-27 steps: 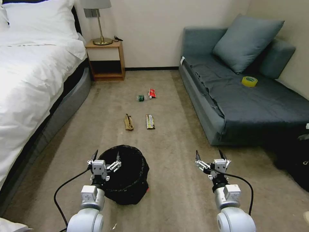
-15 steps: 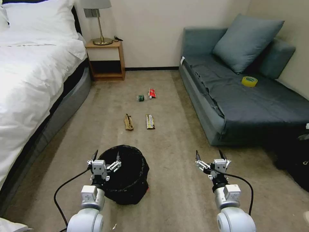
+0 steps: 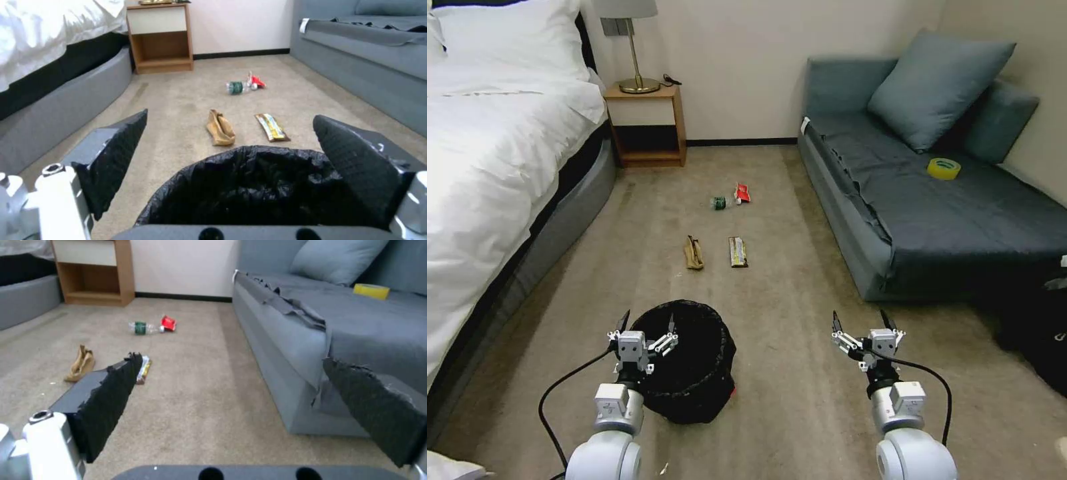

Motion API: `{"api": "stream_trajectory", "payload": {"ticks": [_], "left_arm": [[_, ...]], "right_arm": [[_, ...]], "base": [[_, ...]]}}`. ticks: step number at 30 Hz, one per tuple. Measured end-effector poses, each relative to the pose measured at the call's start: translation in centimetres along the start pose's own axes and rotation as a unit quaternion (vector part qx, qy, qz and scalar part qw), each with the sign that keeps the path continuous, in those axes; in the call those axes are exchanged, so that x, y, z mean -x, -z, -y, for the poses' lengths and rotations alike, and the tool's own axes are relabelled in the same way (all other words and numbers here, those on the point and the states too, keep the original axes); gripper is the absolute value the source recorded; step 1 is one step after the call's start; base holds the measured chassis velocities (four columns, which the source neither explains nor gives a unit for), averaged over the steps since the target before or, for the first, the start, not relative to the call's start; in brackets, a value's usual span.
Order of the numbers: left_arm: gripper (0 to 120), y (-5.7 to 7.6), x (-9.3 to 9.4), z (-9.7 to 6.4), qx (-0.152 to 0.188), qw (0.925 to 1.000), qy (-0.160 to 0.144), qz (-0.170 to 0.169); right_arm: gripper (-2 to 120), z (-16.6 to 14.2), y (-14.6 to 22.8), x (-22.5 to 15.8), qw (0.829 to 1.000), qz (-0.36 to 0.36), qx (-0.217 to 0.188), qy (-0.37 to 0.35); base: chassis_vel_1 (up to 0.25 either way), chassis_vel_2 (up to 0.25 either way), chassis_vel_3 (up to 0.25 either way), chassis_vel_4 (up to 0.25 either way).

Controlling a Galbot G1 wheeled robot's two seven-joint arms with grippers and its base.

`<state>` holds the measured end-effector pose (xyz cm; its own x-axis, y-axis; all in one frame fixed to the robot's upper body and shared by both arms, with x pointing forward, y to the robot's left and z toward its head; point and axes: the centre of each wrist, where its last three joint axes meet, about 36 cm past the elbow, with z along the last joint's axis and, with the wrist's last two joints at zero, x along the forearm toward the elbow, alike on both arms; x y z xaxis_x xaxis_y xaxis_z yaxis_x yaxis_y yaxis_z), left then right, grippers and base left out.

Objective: Pick up the trash bin, then pick up the garbage on the floor and place it into the trash bin.

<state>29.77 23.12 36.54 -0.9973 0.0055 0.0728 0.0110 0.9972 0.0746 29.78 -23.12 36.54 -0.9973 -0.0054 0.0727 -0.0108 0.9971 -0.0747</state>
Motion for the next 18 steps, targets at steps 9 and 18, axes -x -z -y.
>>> {"api": "stream_trajectory", "payload": {"ticks": [9, 18], "left_arm": [[100, 0.0, 0.0, 0.0, 0.0, 1.0, 0.0, 0.0], [100, 0.0, 0.0, 0.0, 0.0, 1.0, 0.0, 0.0]], "right_arm": [[100, 0.0, 0.0, 0.0, 1.0, 0.0, 0.0, 0.0], [100, 0.0, 0.0, 0.0, 1.0, 0.0, 0.0, 0.0]], "base": [[0.0, 0.0, 0.0, 0.0], [0.0, 0.0, 0.0, 0.0]]}}
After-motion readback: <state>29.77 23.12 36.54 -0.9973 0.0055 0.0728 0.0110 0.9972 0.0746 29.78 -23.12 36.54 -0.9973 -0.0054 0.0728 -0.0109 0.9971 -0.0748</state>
